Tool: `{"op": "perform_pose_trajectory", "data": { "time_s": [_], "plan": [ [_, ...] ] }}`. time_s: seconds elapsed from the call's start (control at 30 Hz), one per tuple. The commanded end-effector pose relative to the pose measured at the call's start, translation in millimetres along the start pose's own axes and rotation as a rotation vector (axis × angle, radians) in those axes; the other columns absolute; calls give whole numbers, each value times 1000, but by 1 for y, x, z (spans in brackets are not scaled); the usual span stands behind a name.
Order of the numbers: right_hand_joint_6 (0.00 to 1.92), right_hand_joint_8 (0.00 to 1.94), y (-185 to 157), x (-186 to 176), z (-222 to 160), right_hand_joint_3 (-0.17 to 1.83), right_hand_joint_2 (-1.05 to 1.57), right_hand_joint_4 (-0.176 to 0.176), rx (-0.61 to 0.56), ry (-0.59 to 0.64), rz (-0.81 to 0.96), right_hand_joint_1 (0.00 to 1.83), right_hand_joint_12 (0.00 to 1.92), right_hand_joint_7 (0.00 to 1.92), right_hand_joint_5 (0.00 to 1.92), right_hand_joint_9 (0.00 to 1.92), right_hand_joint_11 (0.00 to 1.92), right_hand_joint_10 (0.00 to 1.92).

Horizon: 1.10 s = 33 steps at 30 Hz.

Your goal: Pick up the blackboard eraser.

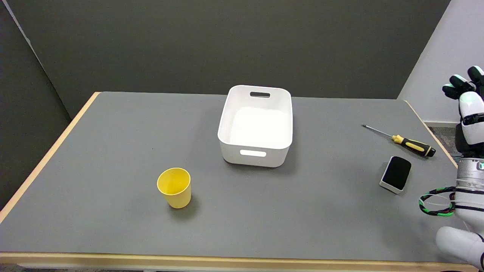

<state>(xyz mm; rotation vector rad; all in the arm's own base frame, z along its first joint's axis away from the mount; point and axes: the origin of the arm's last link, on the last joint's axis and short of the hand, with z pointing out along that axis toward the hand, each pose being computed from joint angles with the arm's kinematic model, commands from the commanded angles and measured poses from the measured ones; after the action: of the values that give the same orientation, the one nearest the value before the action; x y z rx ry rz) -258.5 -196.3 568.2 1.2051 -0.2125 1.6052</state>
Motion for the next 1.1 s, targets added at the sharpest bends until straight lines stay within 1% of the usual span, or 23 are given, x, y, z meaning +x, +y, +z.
{"op": "perform_pose_trajectory", "data": {
  "time_s": [0.03,0.07,0.1,0.17,0.23,0.27,0.3,0.37,0.4,0.43,0.5,0.53,0.6,0.63,0.67,0.73,0.8,0.87,0.9,0.93,1.0,1.1],
  "plan": [
    [401,442,4,-5,14,828,731,15,-40,-91,-96,372,1182,401,205,324,2,919],
    [415,468,2,-8,15,912,693,10,-30,-98,-132,344,1128,376,188,320,0,880],
    [423,482,1,-10,16,957,673,7,-20,-102,-164,330,1099,362,179,318,-1,858],
    [423,483,-3,-15,18,956,671,6,9,-112,-251,336,1093,359,178,316,-1,856],
    [394,442,-7,-19,18,838,707,-4,35,-123,-348,408,1058,381,198,303,-1,904],
    [408,465,-9,-22,17,855,691,-11,45,-132,-414,420,1050,379,199,308,-1,906],
    [442,517,-11,-25,16,923,653,-20,51,-141,-466,413,1049,368,192,320,-1,893],
    [470,562,-14,-30,12,930,636,-54,41,-158,-559,433,1053,376,203,322,-1,924],
    [476,573,-15,-32,10,926,631,-65,28,-170,-587,442,1052,378,206,319,-1,933],
    [480,580,-16,-36,6,924,627,-72,7,-190,-654,448,1051,378,207,316,-1,936],
    [456,549,-19,-44,1,838,658,-86,-30,-219,-763,478,1039,393,226,288,-1,981],
    [449,538,-18,-50,-4,809,668,-92,-73,-242,-834,489,1035,397,233,278,-1,995],
    [496,589,-17,-57,-11,916,619,-96,-144,-254,-926,467,1047,378,215,297,-1,929],
    [475,566,-19,-64,-13,859,641,-100,-184,-249,-966,479,1035,386,225,277,-1,953],
    [450,539,-22,-73,-16,792,667,-103,-216,-240,-1001,493,1020,395,237,253,-1,982],
    [450,536,-27,-91,-22,784,667,-108,-261,-221,-1057,493,1007,390,237,244,-1,971],
    [450,534,-32,-109,-27,798,652,-114,-291,-196,-1096,498,1002,375,230,224,-1,968],
    [445,531,-37,-129,-31,797,650,-116,-320,-149,-1099,496,998,370,226,218,-1,965],
    [461,550,-40,-143,-34,837,630,-116,-331,-126,-1104,484,1002,357,214,227,-1,934],
    [487,580,-45,-155,-37,899,599,-116,-333,-89,-1113,467,1009,336,195,243,-1,886],
    [491,583,-53,-169,-43,909,595,-116,-343,-14,-1135,464,1008,331,191,244,-1,877],
    [491,583,-62,-175,-49,910,596,-117,-373,87,-1169,463,1006,330,192,243,-1,874]
  ]
}}
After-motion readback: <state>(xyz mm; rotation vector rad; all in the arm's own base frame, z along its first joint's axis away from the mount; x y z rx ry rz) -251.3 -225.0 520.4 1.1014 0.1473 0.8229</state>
